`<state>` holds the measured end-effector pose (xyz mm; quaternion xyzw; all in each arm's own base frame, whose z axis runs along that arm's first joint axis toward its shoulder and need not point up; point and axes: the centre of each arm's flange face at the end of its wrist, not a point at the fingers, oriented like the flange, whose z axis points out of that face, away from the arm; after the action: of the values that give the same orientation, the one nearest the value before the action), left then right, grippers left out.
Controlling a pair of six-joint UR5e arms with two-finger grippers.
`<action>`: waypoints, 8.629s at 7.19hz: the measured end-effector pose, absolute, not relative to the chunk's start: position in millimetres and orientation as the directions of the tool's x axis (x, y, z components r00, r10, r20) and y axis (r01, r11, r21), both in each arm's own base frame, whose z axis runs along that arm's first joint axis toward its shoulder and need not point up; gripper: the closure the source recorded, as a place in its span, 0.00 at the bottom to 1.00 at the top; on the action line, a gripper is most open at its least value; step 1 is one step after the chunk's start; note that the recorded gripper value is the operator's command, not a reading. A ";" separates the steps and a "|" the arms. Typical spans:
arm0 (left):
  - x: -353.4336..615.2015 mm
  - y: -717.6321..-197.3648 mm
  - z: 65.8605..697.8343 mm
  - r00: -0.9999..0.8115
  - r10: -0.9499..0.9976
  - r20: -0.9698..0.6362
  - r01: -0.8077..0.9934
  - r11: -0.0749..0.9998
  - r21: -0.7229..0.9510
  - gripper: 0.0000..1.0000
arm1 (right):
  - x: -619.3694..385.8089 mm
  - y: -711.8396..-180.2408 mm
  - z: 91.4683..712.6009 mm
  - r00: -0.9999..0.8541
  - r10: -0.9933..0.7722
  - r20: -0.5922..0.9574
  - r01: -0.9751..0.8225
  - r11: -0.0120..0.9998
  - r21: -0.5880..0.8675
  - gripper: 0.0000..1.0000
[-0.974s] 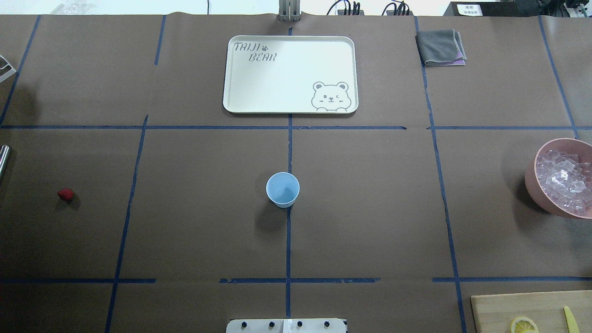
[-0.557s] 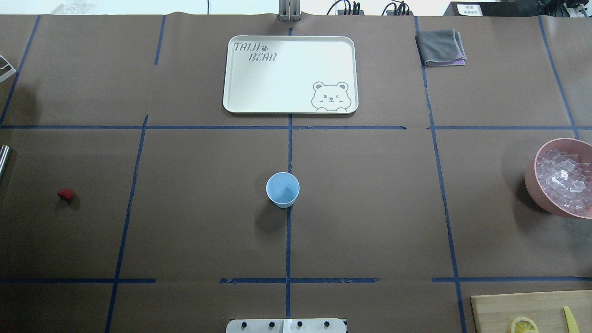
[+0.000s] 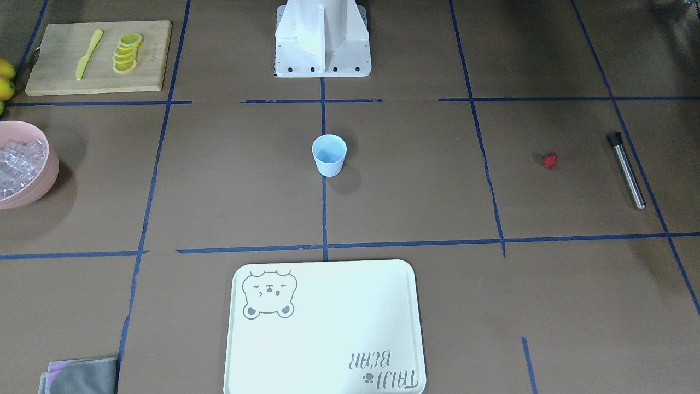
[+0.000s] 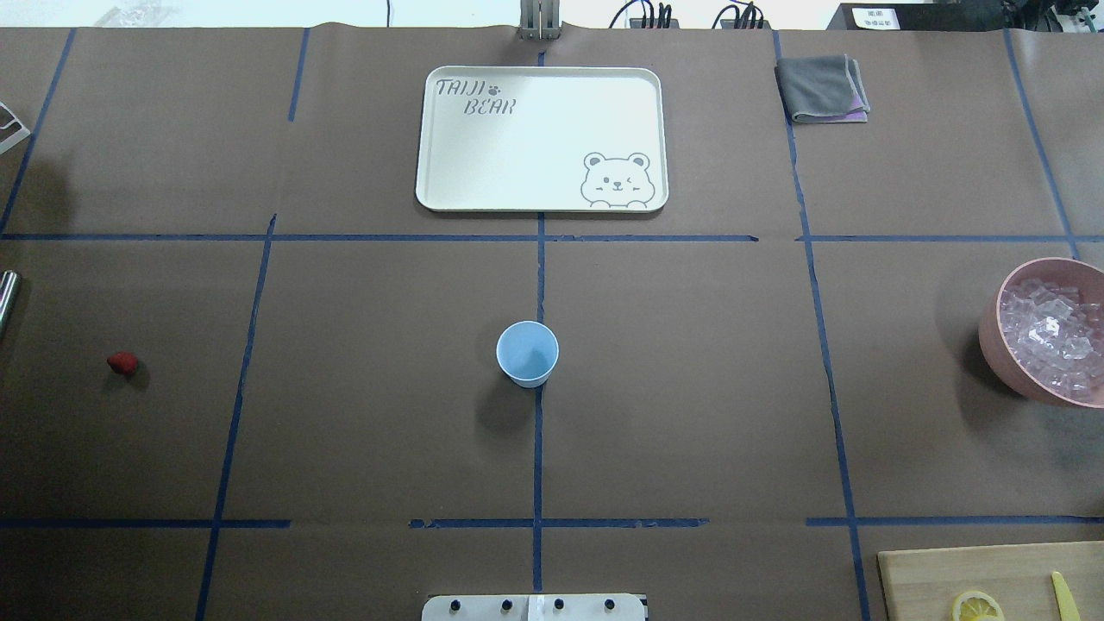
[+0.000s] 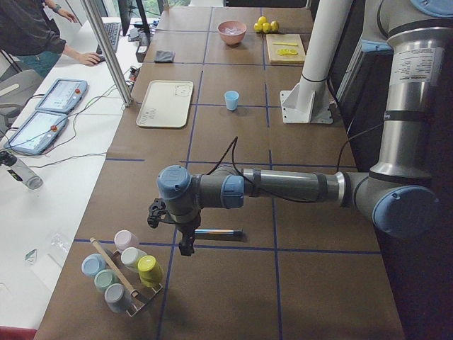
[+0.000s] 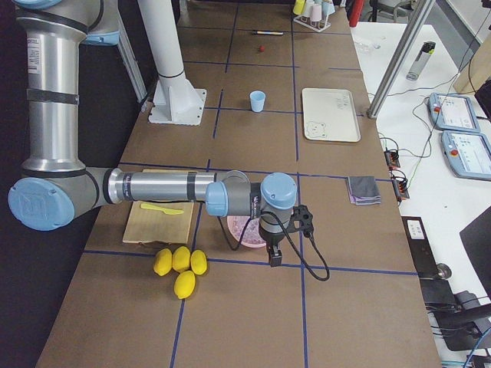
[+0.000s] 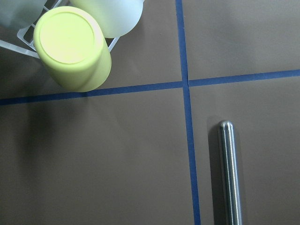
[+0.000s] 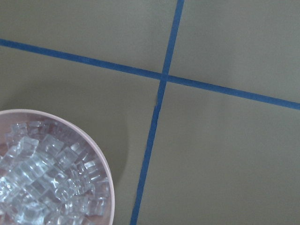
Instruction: Mash ice and strawberries in cup
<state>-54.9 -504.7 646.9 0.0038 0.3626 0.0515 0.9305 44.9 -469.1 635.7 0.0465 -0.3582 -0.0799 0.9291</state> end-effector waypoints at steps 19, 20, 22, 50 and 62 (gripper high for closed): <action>-50.1 -505.3 651.4 0.728 0.099 -0.678 -0.102 0.994 0.036 0.00 | -114.3 -446.3 610.2 0.733 -0.097 0.673 0.042 0.994 0.097 0.32; -49.9 -505.3 651.3 0.728 0.100 -0.678 -0.102 0.994 0.037 0.00 | -116.6 -447.3 609.3 0.733 -0.100 0.673 0.045 0.994 0.099 0.32; -49.9 -505.4 651.0 0.728 0.100 -0.678 -0.102 0.994 0.038 0.00 | -119.2 -447.6 609.8 0.733 -0.104 0.672 0.050 0.994 0.099 0.33; -46.7 -505.9 649.3 0.725 0.113 -0.679 -0.112 0.993 0.045 0.00 | -562.8 -405.7 103.0 0.689 0.007 0.724 -0.082 0.994 0.069 0.94; -44.8 -505.9 649.9 0.725 0.114 -0.679 -0.116 0.992 0.043 0.00 | -484.8 -488.2 148.3 0.697 -0.059 0.714 -0.005 0.996 0.087 0.01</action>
<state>-44.8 -505.9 649.9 -0.0014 0.3656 0.0620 0.9287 -484.8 -488.2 148.3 0.0411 -0.3888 -0.0145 0.9203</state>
